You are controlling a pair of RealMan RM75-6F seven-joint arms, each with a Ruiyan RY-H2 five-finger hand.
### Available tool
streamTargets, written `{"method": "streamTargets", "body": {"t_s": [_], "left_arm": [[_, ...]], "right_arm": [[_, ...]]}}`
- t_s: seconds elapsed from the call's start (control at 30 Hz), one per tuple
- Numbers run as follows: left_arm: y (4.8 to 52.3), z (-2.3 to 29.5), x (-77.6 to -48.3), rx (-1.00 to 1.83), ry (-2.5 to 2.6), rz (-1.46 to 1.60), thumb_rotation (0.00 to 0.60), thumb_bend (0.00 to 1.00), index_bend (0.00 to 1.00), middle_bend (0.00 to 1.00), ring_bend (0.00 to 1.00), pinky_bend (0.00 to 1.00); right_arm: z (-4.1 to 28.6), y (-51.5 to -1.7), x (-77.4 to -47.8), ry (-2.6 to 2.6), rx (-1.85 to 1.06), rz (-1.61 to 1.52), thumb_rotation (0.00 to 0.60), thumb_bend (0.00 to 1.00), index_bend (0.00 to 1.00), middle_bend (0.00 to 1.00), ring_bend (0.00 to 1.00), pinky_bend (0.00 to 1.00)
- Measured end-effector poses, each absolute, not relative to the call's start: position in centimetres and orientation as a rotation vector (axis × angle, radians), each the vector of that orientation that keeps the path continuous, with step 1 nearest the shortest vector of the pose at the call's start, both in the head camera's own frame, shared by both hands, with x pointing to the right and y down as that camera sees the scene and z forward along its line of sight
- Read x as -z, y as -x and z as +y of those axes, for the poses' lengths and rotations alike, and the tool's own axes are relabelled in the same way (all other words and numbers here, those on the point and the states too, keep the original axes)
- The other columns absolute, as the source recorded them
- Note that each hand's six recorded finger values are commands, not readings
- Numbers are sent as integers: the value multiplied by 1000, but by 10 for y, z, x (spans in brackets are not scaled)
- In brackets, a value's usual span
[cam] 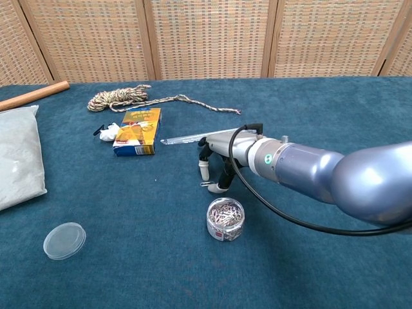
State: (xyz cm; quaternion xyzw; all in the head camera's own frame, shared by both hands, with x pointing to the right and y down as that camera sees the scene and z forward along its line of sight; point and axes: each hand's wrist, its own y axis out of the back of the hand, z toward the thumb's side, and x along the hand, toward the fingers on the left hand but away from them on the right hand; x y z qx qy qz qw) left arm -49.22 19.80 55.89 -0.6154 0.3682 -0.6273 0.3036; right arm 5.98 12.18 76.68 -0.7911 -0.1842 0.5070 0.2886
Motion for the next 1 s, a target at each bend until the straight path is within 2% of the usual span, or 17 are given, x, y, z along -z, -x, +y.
{"method": "streamTargets", "body": {"t_s": [0.17, 0.33, 0.77, 1.0], "left_arm": [[492, 198, -559, 1662, 1634, 976, 600, 0, 0, 0, 0, 0], [492, 198, -559, 1663, 1634, 975, 600, 0, 0, 0, 0, 0], [491, 198, -559, 1662, 1635, 972, 600, 0, 0, 0, 0, 0], [489, 199, -558, 1652, 1637, 965, 600, 0, 0, 0, 0, 0]], "right_arm": [[123, -56, -766, 2115, -1346, -484, 600, 333, 617, 0, 0, 0], [124, -55, -765, 2119, -1331, -485, 600, 352, 671, 0, 0, 0], [123, -55, -760, 2128, -1307, -496, 600, 397, 679, 0, 0, 0], [120, -55, -734, 2148, -1226, -511, 600, 397, 679, 0, 0, 0]]}}
